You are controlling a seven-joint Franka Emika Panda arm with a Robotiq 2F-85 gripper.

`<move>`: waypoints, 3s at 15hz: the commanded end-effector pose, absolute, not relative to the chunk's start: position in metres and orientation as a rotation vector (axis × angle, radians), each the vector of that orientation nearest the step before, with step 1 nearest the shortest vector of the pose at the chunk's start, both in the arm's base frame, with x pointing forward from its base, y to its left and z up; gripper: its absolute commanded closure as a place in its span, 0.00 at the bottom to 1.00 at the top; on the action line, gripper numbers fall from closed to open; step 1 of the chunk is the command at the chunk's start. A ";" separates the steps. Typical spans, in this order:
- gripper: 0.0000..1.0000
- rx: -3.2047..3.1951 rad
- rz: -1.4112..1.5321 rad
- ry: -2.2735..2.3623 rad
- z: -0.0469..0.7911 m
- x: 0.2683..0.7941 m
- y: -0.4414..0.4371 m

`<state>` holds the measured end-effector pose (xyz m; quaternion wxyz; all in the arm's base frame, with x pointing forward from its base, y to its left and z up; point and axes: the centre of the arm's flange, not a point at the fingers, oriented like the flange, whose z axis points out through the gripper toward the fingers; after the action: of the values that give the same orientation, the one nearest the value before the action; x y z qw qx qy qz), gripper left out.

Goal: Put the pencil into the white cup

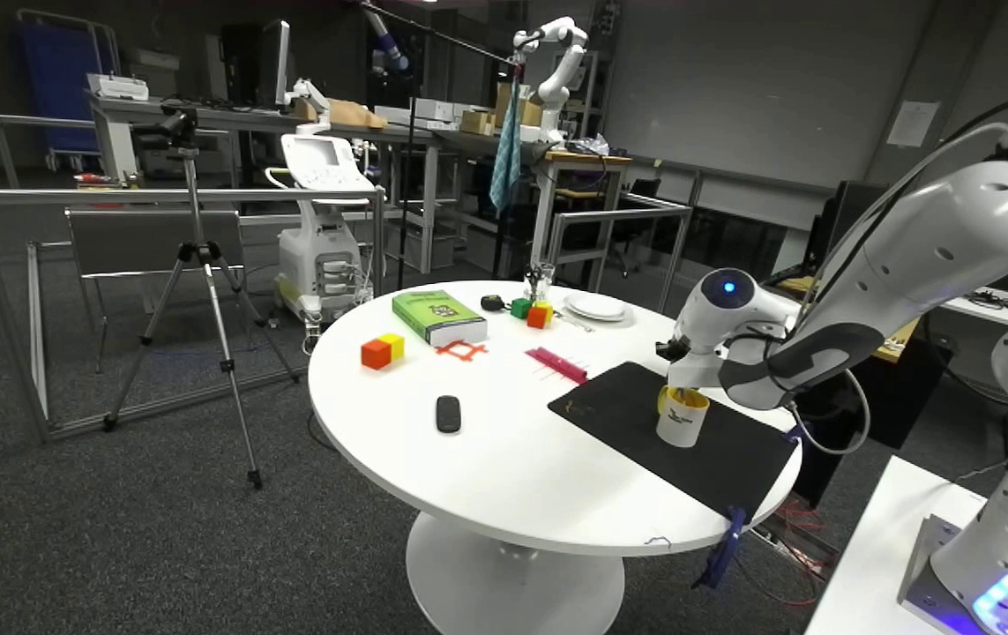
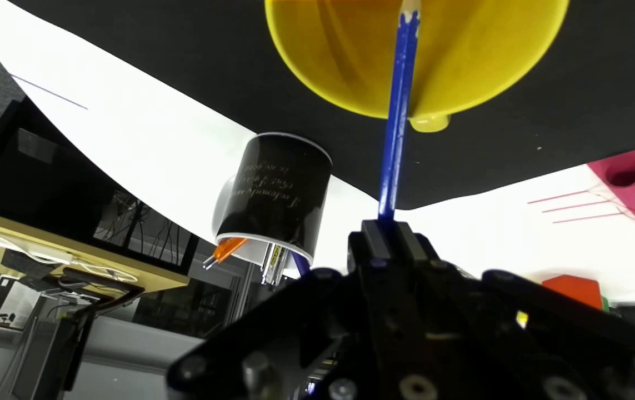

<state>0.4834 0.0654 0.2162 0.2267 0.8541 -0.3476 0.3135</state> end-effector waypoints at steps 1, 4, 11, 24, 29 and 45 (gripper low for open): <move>0.98 2.345 0.937 -0.910 0.216 0.477 0.071; 0.98 2.352 0.945 -0.895 0.214 0.475 0.077; 0.98 2.391 0.966 -0.831 0.212 0.450 0.095; 0.29 2.418 0.970 -0.721 0.211 0.423 0.105; 0.00 2.418 0.989 -0.751 0.221 0.420 0.103; 0.00 2.549 0.792 -0.600 0.297 0.394 0.031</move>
<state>0.4127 0.0487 0.2720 0.2221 0.8908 -0.2391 0.3161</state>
